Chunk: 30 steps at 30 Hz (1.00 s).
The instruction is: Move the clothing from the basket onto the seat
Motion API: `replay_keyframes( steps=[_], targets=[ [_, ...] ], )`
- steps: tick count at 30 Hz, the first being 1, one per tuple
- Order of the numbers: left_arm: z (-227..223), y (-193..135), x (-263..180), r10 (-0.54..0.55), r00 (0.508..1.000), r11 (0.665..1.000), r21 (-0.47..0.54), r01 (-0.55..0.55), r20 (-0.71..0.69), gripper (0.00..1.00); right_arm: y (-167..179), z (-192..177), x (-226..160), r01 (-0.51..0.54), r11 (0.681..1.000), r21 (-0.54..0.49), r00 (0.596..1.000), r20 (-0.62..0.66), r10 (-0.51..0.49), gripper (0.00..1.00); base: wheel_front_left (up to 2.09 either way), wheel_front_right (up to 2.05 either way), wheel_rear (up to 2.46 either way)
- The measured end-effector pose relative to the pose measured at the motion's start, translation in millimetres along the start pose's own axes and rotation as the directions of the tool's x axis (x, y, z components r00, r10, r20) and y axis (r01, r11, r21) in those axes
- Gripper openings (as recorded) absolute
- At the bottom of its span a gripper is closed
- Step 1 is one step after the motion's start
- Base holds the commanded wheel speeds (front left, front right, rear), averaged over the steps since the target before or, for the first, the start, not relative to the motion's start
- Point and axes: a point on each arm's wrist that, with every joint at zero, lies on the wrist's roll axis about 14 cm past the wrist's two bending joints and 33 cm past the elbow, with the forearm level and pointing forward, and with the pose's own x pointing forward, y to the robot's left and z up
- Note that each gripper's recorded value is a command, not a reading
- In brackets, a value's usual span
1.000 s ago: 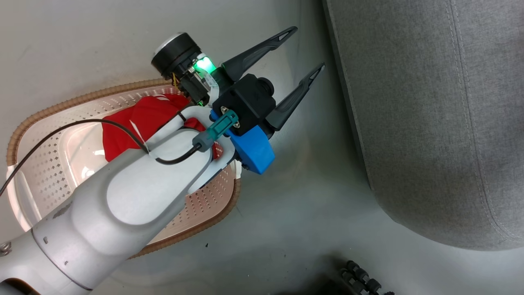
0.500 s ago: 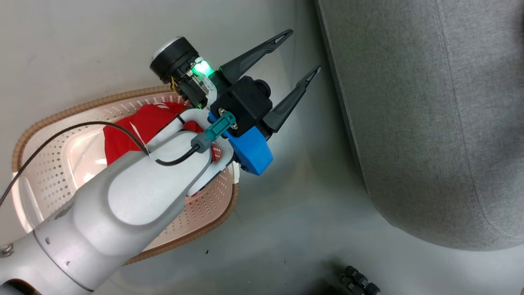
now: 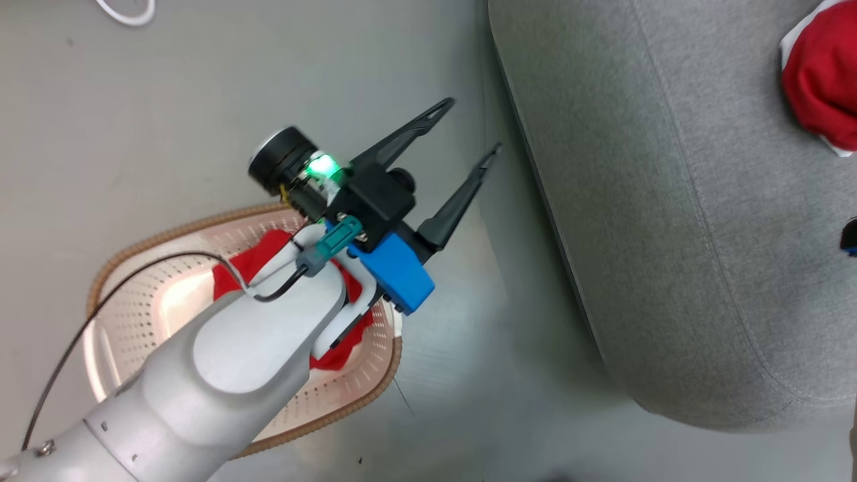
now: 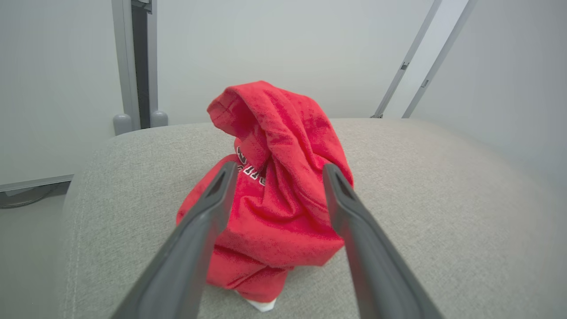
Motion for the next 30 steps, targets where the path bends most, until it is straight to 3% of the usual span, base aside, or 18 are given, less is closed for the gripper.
replay_keyframes(
  steps=[7, 13, 20, 30],
  targets=[
    [31.3, 16.4, -24.9, 0.141, 0.99, 0.99, 0.007, -0.142, 0.021, 1.0, 31.9, 38.1, -22.9, -0.112, 0.993, 0.028, 0.988, 0.106, 0.109, 1.0, 0.0, 0.0, 0.0],
    [67.7, 40.1, -61.1, 0.3, 0.95, 0.953, 0.006, -0.302, 0.086, 1.0, 74.6, 70.0, -41.8, -0.238, 0.969, 0.071, 0.955, 0.201, 0.22, 1.0, 0.0, 0.0, 0.0],
    [97.8, 64.7, -118.1, 0.479, 0.865, 0.875, -0.002, -0.484, 0.148, 1.0, 118.6, 93.7, -69.4, -0.372, 0.922, 0.109, 0.903, 0.272, 0.332, 1.0, 0.0, 0.0, 0.0],
    [105.8, 74.7, -208.2, 0.674, 0.72, 0.733, -0.029, -0.68, 0.166, 1.0, 156.9, 108.9, -114.0, -0.497, 0.854, 0.154, 0.843, 0.321, 0.433, 1.0, 0.0, 0.0, 0.0]
  ],
)
